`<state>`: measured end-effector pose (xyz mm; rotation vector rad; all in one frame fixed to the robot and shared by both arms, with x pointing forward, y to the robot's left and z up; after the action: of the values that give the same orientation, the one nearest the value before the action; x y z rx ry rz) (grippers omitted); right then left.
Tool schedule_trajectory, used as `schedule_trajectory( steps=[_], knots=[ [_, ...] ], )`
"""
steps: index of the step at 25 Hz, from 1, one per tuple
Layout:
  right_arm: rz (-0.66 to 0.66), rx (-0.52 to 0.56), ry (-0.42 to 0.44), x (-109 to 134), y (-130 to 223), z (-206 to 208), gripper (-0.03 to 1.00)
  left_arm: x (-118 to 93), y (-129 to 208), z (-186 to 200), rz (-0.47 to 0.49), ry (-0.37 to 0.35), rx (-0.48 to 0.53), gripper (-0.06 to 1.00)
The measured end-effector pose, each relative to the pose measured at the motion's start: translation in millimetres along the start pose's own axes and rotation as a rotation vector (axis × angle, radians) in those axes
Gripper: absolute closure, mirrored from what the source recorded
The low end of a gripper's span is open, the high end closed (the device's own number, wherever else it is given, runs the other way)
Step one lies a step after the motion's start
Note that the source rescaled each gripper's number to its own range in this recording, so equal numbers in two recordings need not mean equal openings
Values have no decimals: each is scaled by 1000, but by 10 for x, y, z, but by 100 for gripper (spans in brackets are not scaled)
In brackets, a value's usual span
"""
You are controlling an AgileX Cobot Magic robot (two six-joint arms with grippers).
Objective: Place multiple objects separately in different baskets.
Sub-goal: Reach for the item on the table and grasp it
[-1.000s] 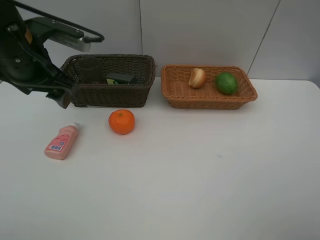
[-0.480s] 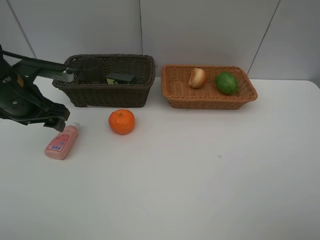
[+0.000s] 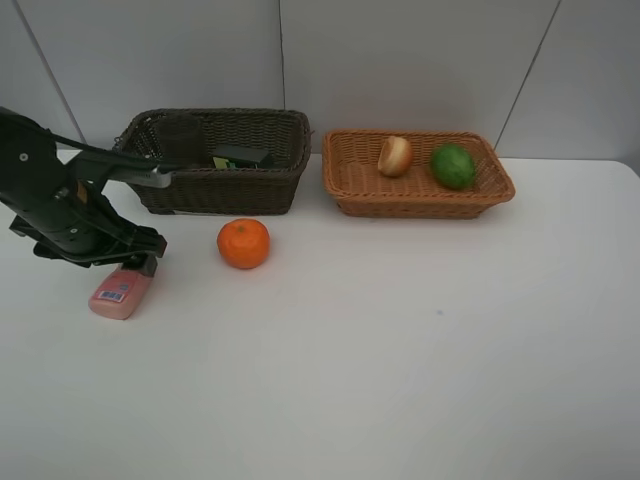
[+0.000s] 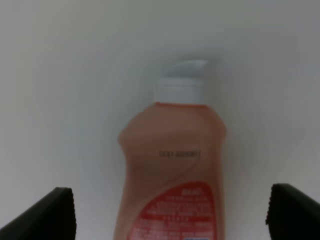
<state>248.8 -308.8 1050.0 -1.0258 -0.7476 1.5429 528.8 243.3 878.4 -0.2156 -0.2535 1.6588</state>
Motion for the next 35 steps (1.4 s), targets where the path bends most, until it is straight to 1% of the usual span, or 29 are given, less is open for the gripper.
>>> schedule_trajectory(
  steps=[5,10,14,29,35],
  knots=[
    [0,0,0,0,0,0,13,-9,31,-121,1,-4,26,-5],
    [0,0,0,0,0,0,13,-25,34,-199,13,5,25,-5],
    [0,0,0,0,0,0,13,-32,25,-202,30,10,17,-5],
    [-2,0,0,0,0,0,13,-43,8,-202,30,20,2,-5],
    [-2,0,0,0,0,0,13,-59,-7,-222,54,33,-12,-5]
  ],
)
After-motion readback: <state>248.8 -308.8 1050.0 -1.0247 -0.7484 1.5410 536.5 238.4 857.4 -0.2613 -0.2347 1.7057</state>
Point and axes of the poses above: a point on each arm's last joint axis where the gripper is mounted, z pointing back along that axis away from the gripper, x along the wrist's bending axis when the last joint is at zero, y = z × x, the point moved 2 cm from there along -z, pointing out along that axis toward the gripper, and after that the axes turned 13 degrees about z, right-handed, at the moved point
